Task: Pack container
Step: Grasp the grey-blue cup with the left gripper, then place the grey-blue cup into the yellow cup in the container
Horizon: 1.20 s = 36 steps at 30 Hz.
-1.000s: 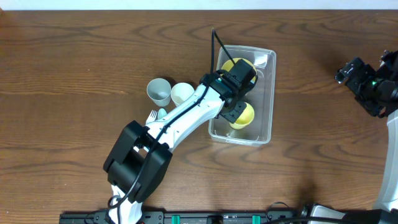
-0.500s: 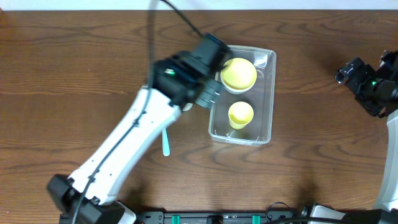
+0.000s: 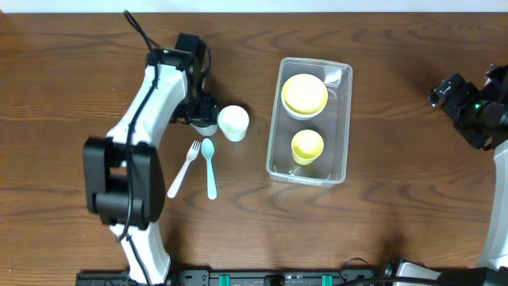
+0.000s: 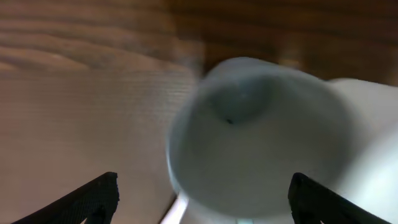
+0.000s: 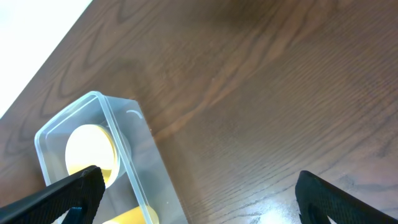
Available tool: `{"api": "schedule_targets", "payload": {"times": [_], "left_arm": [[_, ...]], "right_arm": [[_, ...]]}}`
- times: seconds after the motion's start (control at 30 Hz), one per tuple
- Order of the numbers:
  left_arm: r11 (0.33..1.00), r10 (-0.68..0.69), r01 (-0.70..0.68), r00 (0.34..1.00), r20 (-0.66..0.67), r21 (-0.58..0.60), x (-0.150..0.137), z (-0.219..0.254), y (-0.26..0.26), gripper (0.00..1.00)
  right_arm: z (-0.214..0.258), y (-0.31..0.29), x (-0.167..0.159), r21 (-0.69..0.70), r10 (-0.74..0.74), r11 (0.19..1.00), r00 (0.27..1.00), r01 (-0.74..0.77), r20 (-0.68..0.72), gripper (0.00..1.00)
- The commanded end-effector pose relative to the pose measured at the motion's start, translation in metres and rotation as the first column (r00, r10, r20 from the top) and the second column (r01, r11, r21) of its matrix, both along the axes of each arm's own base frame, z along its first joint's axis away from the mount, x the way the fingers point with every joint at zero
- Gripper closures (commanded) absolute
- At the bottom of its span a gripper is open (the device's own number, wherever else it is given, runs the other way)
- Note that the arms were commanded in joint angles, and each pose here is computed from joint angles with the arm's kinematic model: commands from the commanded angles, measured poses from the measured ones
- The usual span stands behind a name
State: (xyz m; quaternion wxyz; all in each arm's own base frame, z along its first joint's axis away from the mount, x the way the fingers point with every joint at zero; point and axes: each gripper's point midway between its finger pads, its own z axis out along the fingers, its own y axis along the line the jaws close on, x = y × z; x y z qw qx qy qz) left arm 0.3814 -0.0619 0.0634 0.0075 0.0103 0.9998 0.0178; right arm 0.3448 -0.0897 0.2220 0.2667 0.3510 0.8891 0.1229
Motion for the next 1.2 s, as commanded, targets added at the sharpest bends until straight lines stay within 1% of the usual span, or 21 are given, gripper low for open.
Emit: {"api": "schedule_targets", "payload": {"times": [0.0,0.03,0.07,0.13,0.17,0.27,0.37,0.4,0.47,0.53,0.6,0.67,0.73,0.8,0.87,1.0,1.17], "left_arm": [[0.999,0.037,-0.038,0.998,-0.056,-0.018,-0.003,-0.020,0.001,0.22],[0.999,0.036,-0.037,0.997,-0.066,-0.015,-0.003,-0.025,0.001,0.38],[0.999,0.032,-0.033,0.997,-0.071,-0.014,-0.003,-0.027,0.001,0.64],[0.999,0.033,-0.034,0.997,-0.067,-0.015,-0.003,-0.025,0.001,0.91],[0.999,0.033,-0.034,0.998,-0.060,-0.016,-0.002,-0.018,0.001,0.94],[0.999,0.033,-0.033,0.999,-0.001,-0.024,0.001,0.017,0.001,0.94],[0.999,0.019,-0.012,0.991,0.136,-0.053,0.004,0.078,-0.006,0.94],[0.997,0.001,0.014,0.981,0.195,-0.072,0.002,0.104,-0.013,0.94],[0.985,-0.084,0.126,0.949,0.303,-0.121,-0.007,0.148,-0.038,0.94],[0.957,-0.172,0.248,0.900,0.400,-0.147,-0.024,0.183,-0.067,0.94],[0.921,-0.258,0.361,0.845,0.468,-0.144,-0.044,0.206,-0.098,0.94],[0.872,-0.348,0.471,0.790,0.504,-0.136,-0.063,0.218,-0.130,0.94],[0.820,-0.419,0.556,0.744,0.520,-0.135,-0.079,0.218,-0.164,0.94],[0.762,-0.493,0.635,0.695,0.523,-0.126,-0.092,0.209,-0.198,0.94],[0.732,-0.546,0.674,0.667,0.507,-0.100,-0.098,0.193,-0.219,0.94],[0.707,-0.630,0.706,0.660,0.409,-0.049,-0.100,0.143,-0.247,0.94],[0.703,-0.680,0.710,0.686,0.258,-0.036,-0.098,0.078,-0.258,0.94]], "right_arm": [[0.000,-0.002,-0.001,0.005,-0.012,1.000,1.000,0.012,-0.001,0.01],[0.000,-0.002,-0.001,0.005,-0.012,1.000,1.000,0.012,-0.001,0.01],[0.000,-0.002,-0.001,0.004,-0.012,1.000,1.000,0.012,-0.001,0.01],[0.000,-0.002,-0.001,0.005,-0.012,1.000,1.000,0.012,-0.001,0.01],[0.000,-0.002,-0.001,0.005,-0.012,1.000,1.000,0.012,-0.001,0.01],[0.000,-0.002,-0.001,0.005,-0.012,1.000,1.000,0.012,-0.001,0.01],[0.000,-0.002,-0.001,0.005,-0.012,1.000,1.000,0.012,-0.001,0.01],[0.000,-0.002,-0.001,0.005,-0.012,1.000,1.000,0.012,-0.001,0.01],[0.000,-0.002,-0.001,0.005,-0.012,1.000,1.000,0.012,-0.001,0.01],[0.000,-0.002,-0.001,0.005,-0.012,1.000,1.000,0.012,-0.001,0.01],[0.000,-0.002,-0.001,0.005,-0.012,1.000,1.000,0.012,-0.001,0.01],[0.000,-0.002,-0.001,0.005,-0.012,1.000,1.000,0.012,-0.001,0.01],[0.000,-0.002,-0.001,0.005,-0.012,1.000,1.000,0.012,-0.001,0.01],[0.000,-0.002,-0.001,0.004,-0.012,1.000,1.000,0.012,-0.001,0.01],[0.000,-0.002,-0.001,0.004,-0.012,1.000,1.000,0.012,-0.001,0.01],[0.000,-0.002,-0.001,0.005,-0.012,1.000,1.000,0.012,-0.001,0.01],[0.000,-0.002,-0.001,0.005,-0.012,1.000,1.000,0.012,-0.001,0.01]]}}
